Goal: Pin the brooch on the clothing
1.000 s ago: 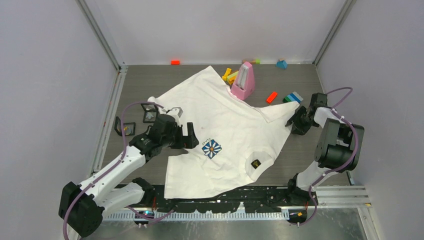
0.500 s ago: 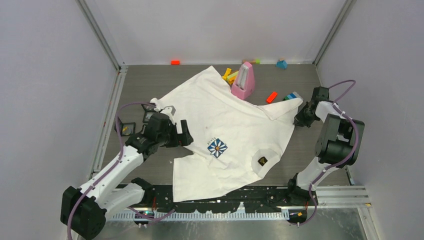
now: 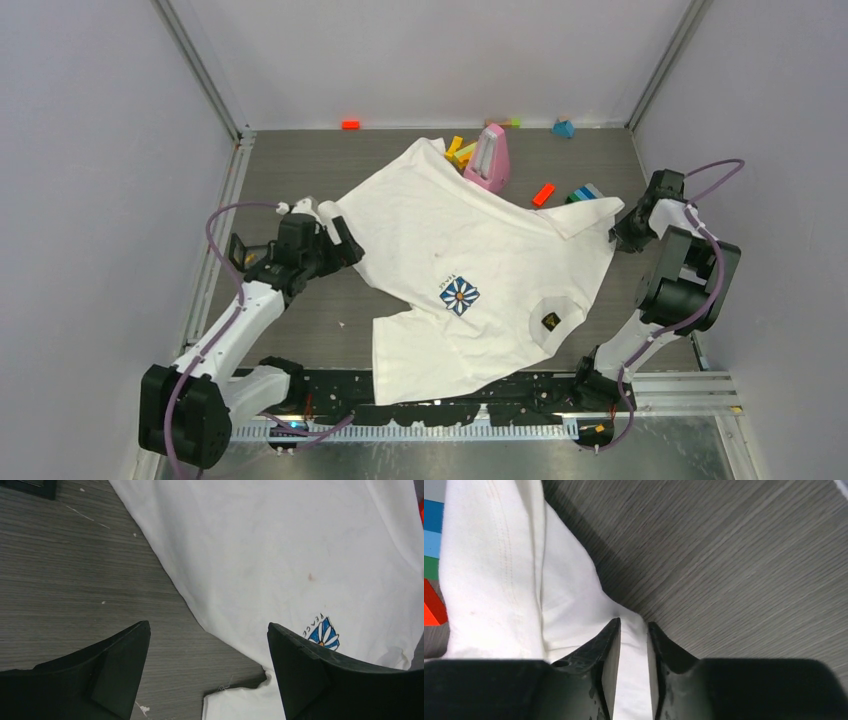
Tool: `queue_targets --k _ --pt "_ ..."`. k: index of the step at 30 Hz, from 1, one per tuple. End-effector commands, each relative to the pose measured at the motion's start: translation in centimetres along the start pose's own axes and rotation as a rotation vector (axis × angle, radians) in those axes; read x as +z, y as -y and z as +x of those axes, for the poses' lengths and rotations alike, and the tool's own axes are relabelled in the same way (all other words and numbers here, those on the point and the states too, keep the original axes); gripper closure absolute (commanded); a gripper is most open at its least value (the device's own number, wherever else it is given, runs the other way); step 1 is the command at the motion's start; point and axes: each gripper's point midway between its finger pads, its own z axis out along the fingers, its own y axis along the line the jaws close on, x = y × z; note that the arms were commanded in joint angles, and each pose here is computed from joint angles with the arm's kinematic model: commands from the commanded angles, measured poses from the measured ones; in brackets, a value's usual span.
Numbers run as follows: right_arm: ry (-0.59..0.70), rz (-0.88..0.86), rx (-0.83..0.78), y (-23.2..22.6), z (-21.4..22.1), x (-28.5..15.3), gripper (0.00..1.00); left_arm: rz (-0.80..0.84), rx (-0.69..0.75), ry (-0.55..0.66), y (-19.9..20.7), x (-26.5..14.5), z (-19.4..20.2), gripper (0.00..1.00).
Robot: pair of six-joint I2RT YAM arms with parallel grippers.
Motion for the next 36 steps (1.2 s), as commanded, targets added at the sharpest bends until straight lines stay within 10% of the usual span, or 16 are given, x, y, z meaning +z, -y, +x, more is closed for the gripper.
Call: queue_targets --k 1,6,15,23,36 --pt "0.078 -0.017 0.004 -0.5 -2.4 -1.9 0.53 -0.046 -0.069 0.158 -1.2 1.6 -3.8 0.13" --pt "0.153 -0.036 -0.015 -0.9 -2.6 -5.6 0.34 -0.09 -0.066 0.165 -1.9 3.0 -4.6 0.2" --pt "0.259 -0.271 -0.203 -8.8 3.5 -12.9 0.31 0.047 -0.022 0.105 1.0 4.8 -4.8 0.34" --pt "-0.006 -0.757 -0.515 -21.3 20.5 -18.5 0.33 0.06 -0.028 0.048 0.3 5.0 -2.2 0.33" --pt "-0.22 -0.904 -0.934 -21.6 45.1 -20.4 0.43 0.061 -0.013 0.021 -0.2 3.8 -0.8 0.23"
